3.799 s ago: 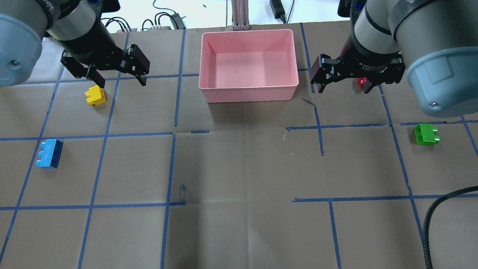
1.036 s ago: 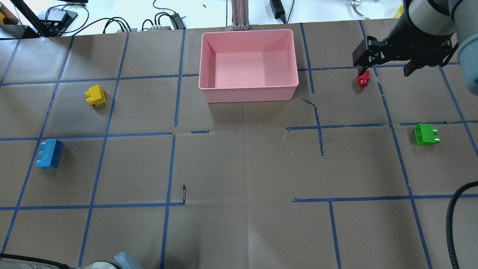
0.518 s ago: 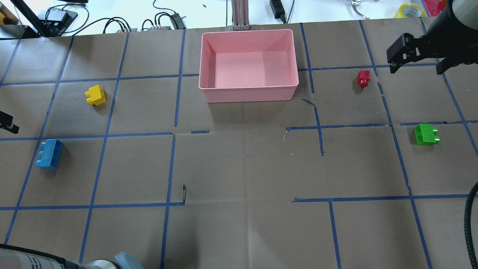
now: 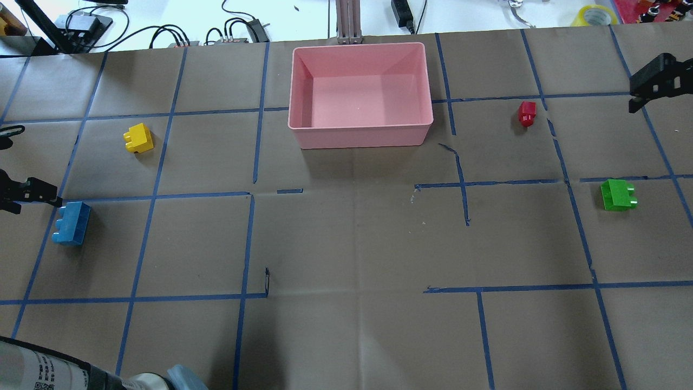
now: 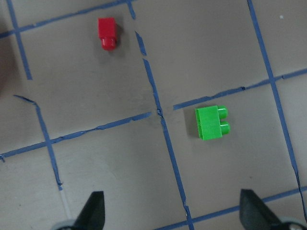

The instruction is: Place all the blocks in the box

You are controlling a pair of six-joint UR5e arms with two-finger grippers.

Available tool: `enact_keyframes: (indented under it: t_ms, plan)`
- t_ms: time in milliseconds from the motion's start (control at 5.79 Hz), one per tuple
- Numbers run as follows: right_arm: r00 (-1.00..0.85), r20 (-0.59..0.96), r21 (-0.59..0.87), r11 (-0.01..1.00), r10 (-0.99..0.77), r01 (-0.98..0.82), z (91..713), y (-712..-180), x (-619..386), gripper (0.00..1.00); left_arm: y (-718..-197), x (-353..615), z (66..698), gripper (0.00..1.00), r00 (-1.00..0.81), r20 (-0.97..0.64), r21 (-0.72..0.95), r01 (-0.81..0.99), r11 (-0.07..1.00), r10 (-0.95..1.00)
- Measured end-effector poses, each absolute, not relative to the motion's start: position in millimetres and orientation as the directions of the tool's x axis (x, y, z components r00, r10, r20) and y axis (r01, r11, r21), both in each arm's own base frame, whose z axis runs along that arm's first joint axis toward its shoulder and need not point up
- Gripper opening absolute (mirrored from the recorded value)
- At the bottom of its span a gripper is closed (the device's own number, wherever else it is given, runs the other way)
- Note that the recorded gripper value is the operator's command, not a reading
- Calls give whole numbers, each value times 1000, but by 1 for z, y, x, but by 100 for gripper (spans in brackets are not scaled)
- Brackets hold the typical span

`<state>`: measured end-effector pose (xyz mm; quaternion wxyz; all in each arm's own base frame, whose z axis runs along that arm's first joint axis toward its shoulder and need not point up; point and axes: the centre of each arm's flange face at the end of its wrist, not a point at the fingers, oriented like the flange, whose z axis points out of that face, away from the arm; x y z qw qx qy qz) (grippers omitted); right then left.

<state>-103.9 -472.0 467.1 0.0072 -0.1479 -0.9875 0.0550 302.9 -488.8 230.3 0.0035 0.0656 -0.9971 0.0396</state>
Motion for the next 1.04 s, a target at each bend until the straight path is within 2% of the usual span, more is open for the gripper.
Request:
enact_keyframes:
  t_ms: [345, 691, 1036]
  plan:
    - [-947, -10, -23, 947, 322, 322, 402, -469, -139, 100, -486, 296, 199, 100, -990, 38, -90, -142, 986, -140]
    - [-986, 11, -29, 985, 168, 168, 345, -501, -164, 100, -491, 297, 185, 100, -990, 30, -118, -137, 983, -135]
    - [-992, 17, -31, 991, 127, 127, 279, -533, -186, 100, -491, 296, 174, 99, -991, 39, -112, -133, 985, -129]
